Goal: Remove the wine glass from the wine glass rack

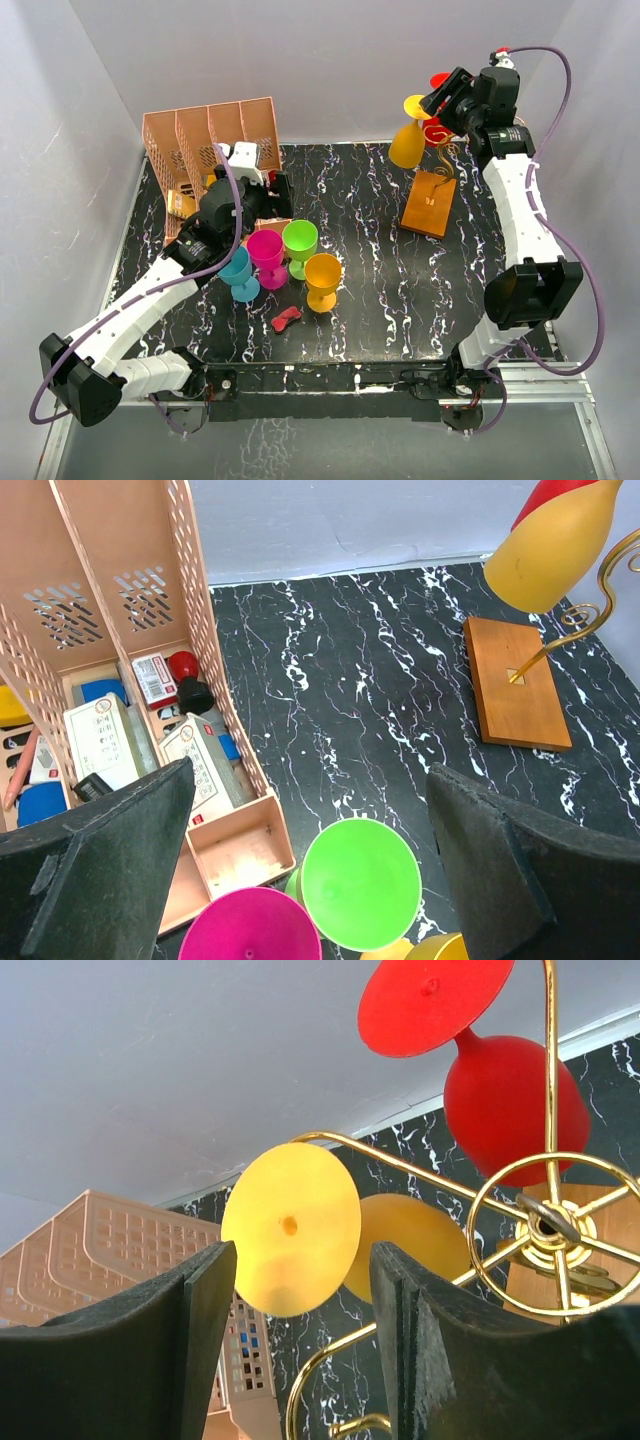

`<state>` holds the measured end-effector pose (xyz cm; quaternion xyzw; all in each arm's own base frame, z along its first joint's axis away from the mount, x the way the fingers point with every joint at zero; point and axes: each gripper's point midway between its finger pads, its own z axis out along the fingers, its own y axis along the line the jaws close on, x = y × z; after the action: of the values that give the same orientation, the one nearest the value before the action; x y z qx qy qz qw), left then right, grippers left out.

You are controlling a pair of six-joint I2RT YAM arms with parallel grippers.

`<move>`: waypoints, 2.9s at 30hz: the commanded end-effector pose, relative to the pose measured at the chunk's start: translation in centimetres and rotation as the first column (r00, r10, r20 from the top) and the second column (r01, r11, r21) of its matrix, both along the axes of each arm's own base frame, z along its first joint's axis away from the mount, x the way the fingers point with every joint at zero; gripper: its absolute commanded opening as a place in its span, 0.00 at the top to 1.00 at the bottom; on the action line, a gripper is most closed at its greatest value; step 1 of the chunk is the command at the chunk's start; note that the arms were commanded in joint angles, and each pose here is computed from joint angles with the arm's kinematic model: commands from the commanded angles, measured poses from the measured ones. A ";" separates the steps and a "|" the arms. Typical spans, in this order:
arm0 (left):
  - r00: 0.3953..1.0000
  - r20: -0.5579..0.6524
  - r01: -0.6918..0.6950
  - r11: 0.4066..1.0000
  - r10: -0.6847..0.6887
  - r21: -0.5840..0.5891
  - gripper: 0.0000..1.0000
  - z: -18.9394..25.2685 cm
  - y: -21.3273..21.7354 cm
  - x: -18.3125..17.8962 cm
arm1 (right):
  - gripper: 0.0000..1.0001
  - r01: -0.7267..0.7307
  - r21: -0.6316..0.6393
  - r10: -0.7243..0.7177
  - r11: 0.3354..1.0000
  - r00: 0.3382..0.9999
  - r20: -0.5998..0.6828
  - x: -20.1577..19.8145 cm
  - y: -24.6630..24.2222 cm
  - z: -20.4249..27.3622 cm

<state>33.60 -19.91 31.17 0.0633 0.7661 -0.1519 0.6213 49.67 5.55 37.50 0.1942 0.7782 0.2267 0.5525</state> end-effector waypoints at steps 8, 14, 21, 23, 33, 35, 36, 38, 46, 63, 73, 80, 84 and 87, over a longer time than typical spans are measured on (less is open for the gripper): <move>1.000 0.022 -0.006 1.000 0.007 -0.018 0.03 1.2 0.3 0.3 | 0.42 -0.022 0.002 0.022 1.000 0.995 0.100 2.2 -0.3 2.7; 1.000 0.020 -0.006 1.000 0.007 -0.019 0.03 1.2 0.3 0.3 | 0.50 -0.050 0.025 0.048 0.998 0.995 0.093 2.5 0.3 2.3; 1.000 0.014 -0.006 1.000 0.006 -0.018 0.03 1.1 0.2 0.4 | 0.61 -0.088 0.058 0.081 0.994 0.991 0.104 2.6 1.1 2.7; 1.000 0.016 -0.007 1.000 0.007 -0.018 0.03 1.1 0.3 0.4 | 0.65 -0.087 0.065 0.080 0.994 0.991 0.106 2.5 1.1 2.9; 1.000 0.015 -0.006 1.000 0.006 -0.022 0.03 1.2 0.3 0.4 | 0.78 -0.029 0.060 0.022 0.998 0.993 0.113 1.9 0.2 3.5; 1.000 0.013 -0.002 1.000 0.002 -0.024 0.03 1.2 0.2 0.4 | 0.79 -0.018 0.048 0.012 0.999 0.992 0.124 1.9 -0.1 3.9; 1.000 0.015 -0.001 1.000 0.001 -0.025 0.03 1.2 0.2 0.3 | 0.79 -0.017 0.042 0.012 0.999 0.992 0.124 2.0 -0.2 3.9; 1.000 0.015 -0.002 1.000 0.003 -0.025 0.03 1.1 0.3 0.3 | 0.79 -0.010 0.036 0.006 0.999 0.992 0.125 1.9 -0.3 3.9; 1.000 0.010 -0.002 1.000 0.002 -0.023 0.03 0.9 0.2 0.5 | 0.79 0.008 0.053 -0.016 0.999 0.989 0.148 0.9 -0.5 5.2; 1.000 0.005 -0.004 1.000 0.004 -0.025 0.03 0.9 0.4 0.6 | 0.92 -0.123 0.386 0.056 0.914 0.982 0.181 1.2 0.3 6.2; 1.000 0.005 -0.006 0.999 0.006 -0.038 0.03 1.1 0.6 0.7 | 0.92 -0.196 0.458 0.137 0.867 0.978 0.161 2.0 1.6 5.5; 1.000 0.000 -0.005 0.998 0.005 -0.055 0.03 1.2 0.8 0.9 | 0.92 -0.207 0.484 0.158 0.850 0.978 0.140 1.7 2.1 4.9; 1.000 -0.004 -0.003 0.997 0.003 -0.071 0.03 1.2 1.0 1.2 | 0.92 -0.193 0.479 0.140 0.856 0.980 0.144 2.1 1.8 5.0; 1.000 -0.006 -0.005 0.997 0.004 -0.078 0.03 1.2 1.1 1.3 | 0.92 -0.180 0.476 0.122 0.861 0.981 0.150 2.6 1.5 5.2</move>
<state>34.76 -18.89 30.26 0.0452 0.7768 -0.1615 0.6070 51.88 7.52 39.11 0.2741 0.7053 0.4603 0.4643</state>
